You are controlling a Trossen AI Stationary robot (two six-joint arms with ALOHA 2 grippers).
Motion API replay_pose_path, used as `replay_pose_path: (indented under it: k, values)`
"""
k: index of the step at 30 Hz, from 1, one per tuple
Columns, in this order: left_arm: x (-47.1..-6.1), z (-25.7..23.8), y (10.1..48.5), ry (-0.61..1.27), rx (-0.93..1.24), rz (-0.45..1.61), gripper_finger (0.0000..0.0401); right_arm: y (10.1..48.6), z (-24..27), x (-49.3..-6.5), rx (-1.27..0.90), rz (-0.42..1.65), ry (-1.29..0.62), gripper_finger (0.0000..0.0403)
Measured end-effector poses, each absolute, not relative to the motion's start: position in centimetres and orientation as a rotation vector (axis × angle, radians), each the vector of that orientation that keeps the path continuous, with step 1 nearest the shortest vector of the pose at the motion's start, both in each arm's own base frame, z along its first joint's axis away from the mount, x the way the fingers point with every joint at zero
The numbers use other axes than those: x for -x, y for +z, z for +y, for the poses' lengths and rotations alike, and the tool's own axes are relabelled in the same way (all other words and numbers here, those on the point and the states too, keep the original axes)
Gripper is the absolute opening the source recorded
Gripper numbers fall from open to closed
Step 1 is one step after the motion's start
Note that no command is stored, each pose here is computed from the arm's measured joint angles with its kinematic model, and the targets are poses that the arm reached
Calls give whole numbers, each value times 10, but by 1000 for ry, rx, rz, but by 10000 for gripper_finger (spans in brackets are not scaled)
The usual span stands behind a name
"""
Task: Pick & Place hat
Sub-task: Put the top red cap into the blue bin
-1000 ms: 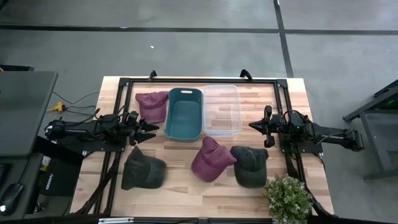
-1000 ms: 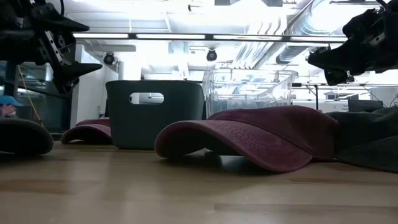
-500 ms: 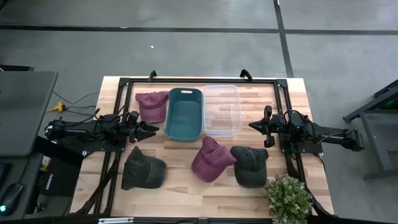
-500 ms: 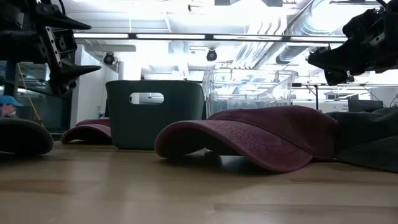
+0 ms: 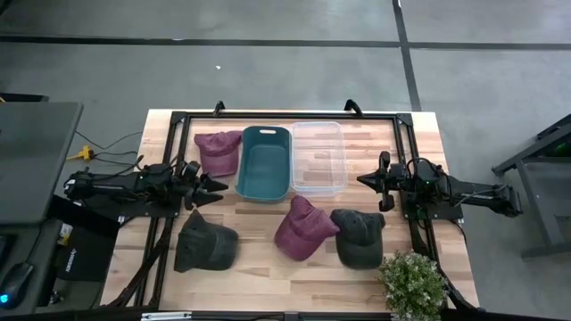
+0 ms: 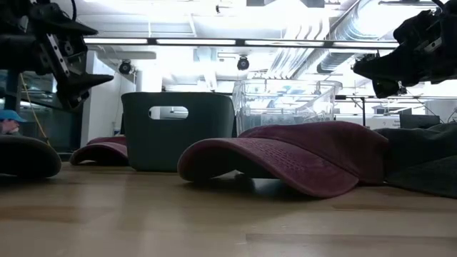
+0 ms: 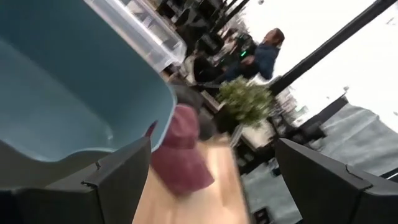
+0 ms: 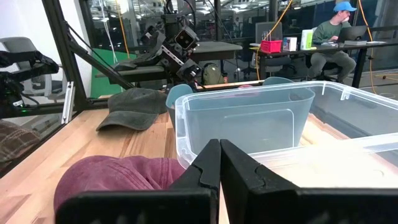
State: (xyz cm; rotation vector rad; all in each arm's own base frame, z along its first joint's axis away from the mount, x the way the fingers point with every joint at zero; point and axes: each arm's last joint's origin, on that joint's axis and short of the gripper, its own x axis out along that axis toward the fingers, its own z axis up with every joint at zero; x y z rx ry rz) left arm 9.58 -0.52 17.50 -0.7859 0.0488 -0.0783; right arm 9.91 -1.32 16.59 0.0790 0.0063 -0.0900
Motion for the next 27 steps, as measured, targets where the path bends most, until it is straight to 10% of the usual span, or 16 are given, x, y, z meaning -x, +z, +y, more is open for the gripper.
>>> replay_pose_path:
  k: [27]
  values:
    - [-95,2,233,232,637,124,337,166,-13,-99,-79,6,-90,0]
